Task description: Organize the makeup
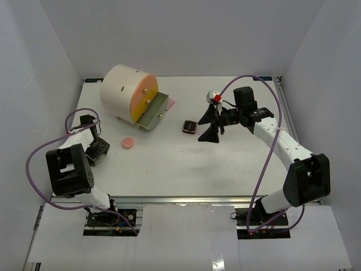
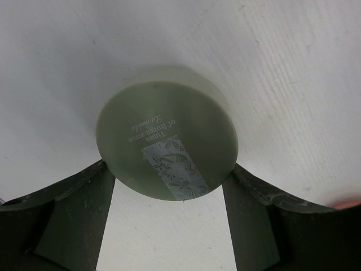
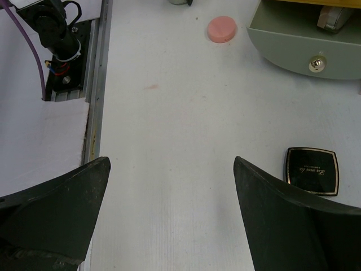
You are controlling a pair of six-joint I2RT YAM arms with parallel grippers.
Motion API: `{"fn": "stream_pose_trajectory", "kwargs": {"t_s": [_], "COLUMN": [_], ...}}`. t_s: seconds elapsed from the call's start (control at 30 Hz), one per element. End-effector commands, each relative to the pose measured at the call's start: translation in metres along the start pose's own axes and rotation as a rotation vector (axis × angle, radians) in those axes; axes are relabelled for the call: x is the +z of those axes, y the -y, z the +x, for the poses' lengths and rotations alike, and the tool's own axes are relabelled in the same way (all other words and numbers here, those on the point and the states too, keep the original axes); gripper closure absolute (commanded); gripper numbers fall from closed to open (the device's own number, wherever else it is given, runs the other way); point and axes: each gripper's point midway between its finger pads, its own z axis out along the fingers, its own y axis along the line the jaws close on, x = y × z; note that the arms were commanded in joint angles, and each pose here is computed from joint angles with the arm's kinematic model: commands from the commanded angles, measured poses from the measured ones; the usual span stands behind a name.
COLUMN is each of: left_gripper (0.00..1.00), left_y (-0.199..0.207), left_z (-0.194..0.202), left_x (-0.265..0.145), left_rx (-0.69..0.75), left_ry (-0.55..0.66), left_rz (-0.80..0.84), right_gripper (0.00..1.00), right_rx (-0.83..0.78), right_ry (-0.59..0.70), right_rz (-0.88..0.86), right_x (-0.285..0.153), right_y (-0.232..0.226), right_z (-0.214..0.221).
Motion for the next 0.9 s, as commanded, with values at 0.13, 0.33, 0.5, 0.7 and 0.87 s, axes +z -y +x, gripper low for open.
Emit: {"fn": "stream_pose_trajectory", "kwargs": {"t_s": [0.13, 0.33, 0.5, 0.7, 0.87], "left_gripper": [1.0, 1.0, 1.0, 1.0, 1.0], "left_y": [0.067, 0.096, 0.118, 0.146, 0.167], "left_z": [0.014, 0.038, 0.063, 0.101, 0.106], "left_x": [-0.061, -0.107, -0.158, -0.211, -0.215], "left_rx": [0.169, 0.314, 0.462, 0.622, 0.679], "left_ry": [0.029, 0.084, 0.151, 0.211, 0.295], "left_rz": [0.522, 0.694, 0.832, 0.937, 0.818], "right_gripper": [0.03, 0.03, 0.03, 0.03, 0.03], "right_rx": [-0.047, -0.045, -0.043, -0.041, -0.037], "right_ry": [0.034, 0.033, 0.033, 0.029, 0.028], "right_rz": [-0.011, -0.01, -0.007, 0.001, 0.012], "right_x": [-0.005, -0.005, -0.006, -0.006, -0.008], "right_y": [-0.006, -0.006, -0.005, -0.003, 0.0], "right_z": [-0.014, -0.013, -0.013, -0.012, -0.011]}}
